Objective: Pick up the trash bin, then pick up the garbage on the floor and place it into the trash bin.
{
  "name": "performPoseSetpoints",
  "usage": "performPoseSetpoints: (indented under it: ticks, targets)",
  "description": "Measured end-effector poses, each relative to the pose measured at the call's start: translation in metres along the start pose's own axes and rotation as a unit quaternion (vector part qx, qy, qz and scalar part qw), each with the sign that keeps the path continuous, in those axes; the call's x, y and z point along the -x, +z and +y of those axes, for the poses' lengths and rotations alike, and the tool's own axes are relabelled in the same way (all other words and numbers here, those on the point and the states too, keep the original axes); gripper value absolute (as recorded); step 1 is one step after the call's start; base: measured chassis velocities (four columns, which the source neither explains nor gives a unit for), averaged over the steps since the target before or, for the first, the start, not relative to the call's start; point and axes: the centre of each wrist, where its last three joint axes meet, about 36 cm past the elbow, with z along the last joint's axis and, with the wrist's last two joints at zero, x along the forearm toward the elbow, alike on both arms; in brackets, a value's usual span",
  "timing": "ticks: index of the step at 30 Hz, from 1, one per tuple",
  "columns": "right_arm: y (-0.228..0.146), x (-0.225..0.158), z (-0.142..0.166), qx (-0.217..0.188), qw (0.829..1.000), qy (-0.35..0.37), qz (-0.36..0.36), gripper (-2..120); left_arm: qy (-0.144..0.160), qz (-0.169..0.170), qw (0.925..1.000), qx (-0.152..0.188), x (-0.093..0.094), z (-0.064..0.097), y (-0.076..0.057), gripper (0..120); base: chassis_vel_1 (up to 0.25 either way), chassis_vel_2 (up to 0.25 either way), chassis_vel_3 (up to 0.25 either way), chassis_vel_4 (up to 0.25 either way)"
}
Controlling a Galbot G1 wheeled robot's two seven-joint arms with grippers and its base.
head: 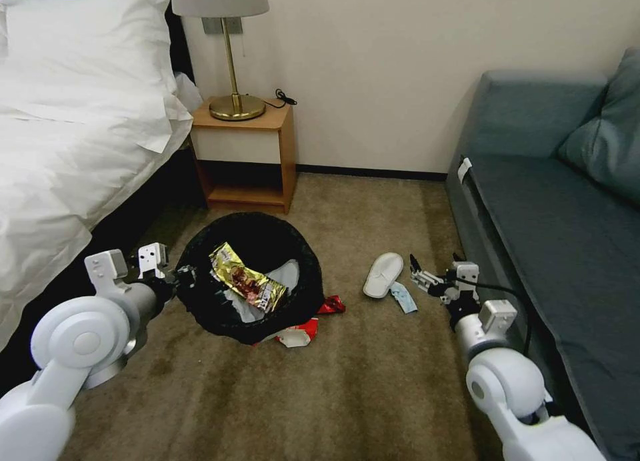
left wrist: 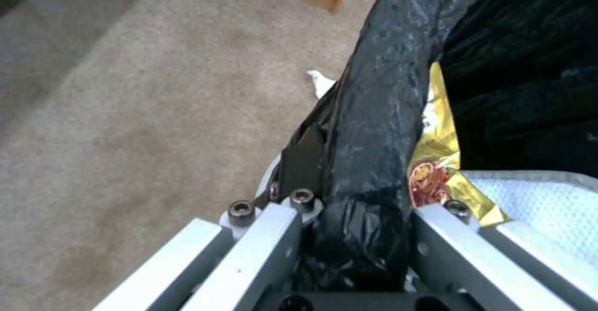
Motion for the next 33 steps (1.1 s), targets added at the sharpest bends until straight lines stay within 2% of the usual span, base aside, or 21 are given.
performPoseSetpoints:
  ticks: [8, 33]
  targets:
    - [0.004, -0.016, 0.009, -0.014, 1.000, 0.001, -0.009, 100, -0.010, -0.005, 0.9999, -0.009, -0.010, 0.006, -0.004, 3, 0.000, 0.000, 0.000, 0.000]
    - [0.004, -0.015, 0.012, -0.034, 0.999, 0.001, -0.003, 100, -0.005, -0.008, 0.9999, -0.008, -0.013, 0.003, -0.003, 3, 0.000, 0.000, 0.000, 0.000]
